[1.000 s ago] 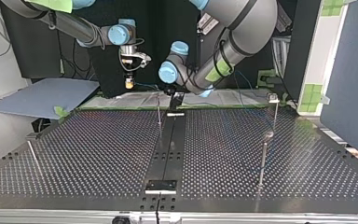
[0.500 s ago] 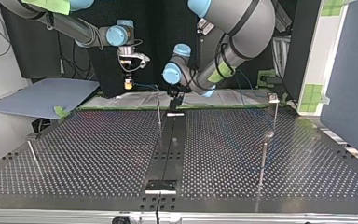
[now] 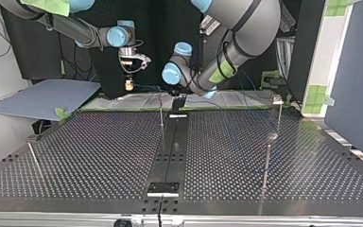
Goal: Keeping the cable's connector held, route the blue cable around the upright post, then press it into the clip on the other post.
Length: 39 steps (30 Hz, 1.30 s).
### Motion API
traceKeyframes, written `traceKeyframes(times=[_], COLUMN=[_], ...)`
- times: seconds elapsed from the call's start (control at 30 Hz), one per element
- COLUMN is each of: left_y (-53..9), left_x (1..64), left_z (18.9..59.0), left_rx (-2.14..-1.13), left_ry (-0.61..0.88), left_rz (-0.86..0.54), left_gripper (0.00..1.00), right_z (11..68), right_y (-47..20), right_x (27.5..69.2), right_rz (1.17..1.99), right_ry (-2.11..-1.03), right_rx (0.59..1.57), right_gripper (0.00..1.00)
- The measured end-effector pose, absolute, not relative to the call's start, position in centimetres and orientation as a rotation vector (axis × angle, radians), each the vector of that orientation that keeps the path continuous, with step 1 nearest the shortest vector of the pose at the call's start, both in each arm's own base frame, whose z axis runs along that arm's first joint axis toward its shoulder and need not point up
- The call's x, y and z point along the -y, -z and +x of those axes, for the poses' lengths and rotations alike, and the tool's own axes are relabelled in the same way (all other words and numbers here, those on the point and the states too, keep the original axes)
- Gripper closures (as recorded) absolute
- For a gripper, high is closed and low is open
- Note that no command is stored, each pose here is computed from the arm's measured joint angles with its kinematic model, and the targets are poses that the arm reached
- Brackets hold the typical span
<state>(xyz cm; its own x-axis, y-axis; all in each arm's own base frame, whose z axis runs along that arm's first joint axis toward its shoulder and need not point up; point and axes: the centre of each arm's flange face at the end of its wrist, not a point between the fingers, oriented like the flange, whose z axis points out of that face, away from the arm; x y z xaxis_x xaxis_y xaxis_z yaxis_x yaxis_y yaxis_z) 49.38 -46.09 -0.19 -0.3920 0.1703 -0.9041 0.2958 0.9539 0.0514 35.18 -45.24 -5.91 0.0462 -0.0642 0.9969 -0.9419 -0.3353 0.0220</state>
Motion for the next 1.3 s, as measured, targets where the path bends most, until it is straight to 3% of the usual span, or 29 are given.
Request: traceKeyframes(times=[0.93, 1.3], left_y=[-2.3, 0.3], left_x=[46.9, 45.7], left_z=[51.2, 51.7], left_rx=[-1.879, -1.912], left_ry=[0.257, 0.262], left_rz=[0.265, 0.222], left_gripper=[1.0, 1.0], right_z=[35.0, 35.0], right_y=[5.2, 5.3], right_x=[47.7, 47.7], right_rz=[1.514, 1.525], right_ry=[-1.422, -1.43], right_rx=[1.031, 1.028], right_gripper=[1.0, 1.0])
